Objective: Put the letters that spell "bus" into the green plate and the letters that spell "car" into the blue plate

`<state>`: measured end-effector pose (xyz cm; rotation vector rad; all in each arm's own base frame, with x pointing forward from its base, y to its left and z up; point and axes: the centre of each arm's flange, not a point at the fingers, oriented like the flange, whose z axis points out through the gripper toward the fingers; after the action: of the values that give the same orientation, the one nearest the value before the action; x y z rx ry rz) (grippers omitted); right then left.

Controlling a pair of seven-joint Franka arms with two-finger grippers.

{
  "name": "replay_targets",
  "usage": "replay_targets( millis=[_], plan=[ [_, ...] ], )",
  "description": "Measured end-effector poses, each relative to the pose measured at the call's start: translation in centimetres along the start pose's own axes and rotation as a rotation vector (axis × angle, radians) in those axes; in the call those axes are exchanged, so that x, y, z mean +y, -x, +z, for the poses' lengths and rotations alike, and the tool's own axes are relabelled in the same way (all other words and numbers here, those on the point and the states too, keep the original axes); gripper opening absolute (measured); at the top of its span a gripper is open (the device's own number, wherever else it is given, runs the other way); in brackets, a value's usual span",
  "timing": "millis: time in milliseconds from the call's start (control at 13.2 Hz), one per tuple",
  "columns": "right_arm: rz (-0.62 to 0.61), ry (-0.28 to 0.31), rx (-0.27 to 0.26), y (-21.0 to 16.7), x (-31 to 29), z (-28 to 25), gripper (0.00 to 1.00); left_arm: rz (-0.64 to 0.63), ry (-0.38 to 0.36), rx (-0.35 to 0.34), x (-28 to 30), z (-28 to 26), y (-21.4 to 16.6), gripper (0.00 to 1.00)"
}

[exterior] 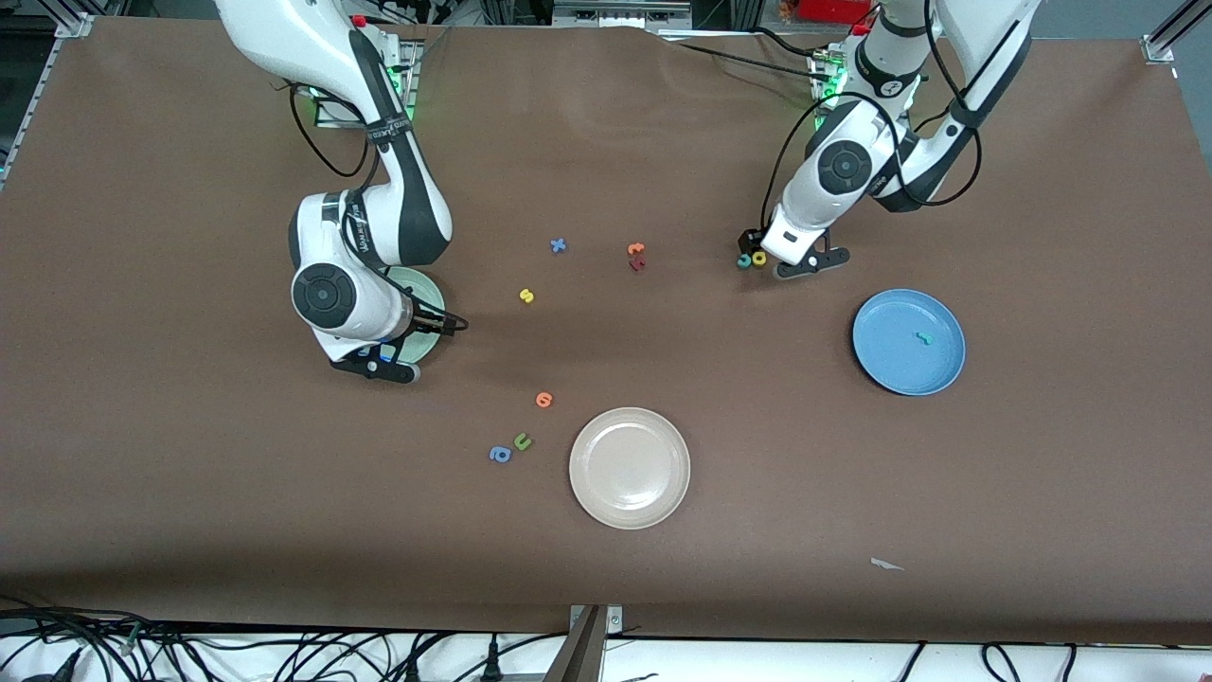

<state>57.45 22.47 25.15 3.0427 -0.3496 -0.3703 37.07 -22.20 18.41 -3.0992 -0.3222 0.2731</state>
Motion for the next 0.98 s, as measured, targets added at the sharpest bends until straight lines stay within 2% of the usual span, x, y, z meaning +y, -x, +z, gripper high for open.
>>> replay_targets(
  millis=[76,151,303,757,984],
  plan=[
    [0.016,-0.003,0.004,0.2,-0.4,0.0,0.89,0.065,-0.03,0.029,0.1,0.2,0.4,0.87],
    [0.03,-0.004,0.007,0.5,-0.9,0.0,0.89,0.101,-0.047,0.05,0.0,0.2,0.4,0.93],
    [0.057,-0.008,0.017,0.8,-1.6,-0.2,0.89,0.141,-0.059,0.077,-0.2,0.1,0.1,0.96],
    [0.087,-0.02,0.02,1.2,-2.4,-0.4,0.89,0.252,-0.028,0.164,0.8,-0.6,0.2,0.93],
    [0.098,-0.021,0.022,1.2,-2.5,-0.4,0.89,0.314,-0.037,0.17,0.8,-0.4,0.5,0.93]
  ],
)
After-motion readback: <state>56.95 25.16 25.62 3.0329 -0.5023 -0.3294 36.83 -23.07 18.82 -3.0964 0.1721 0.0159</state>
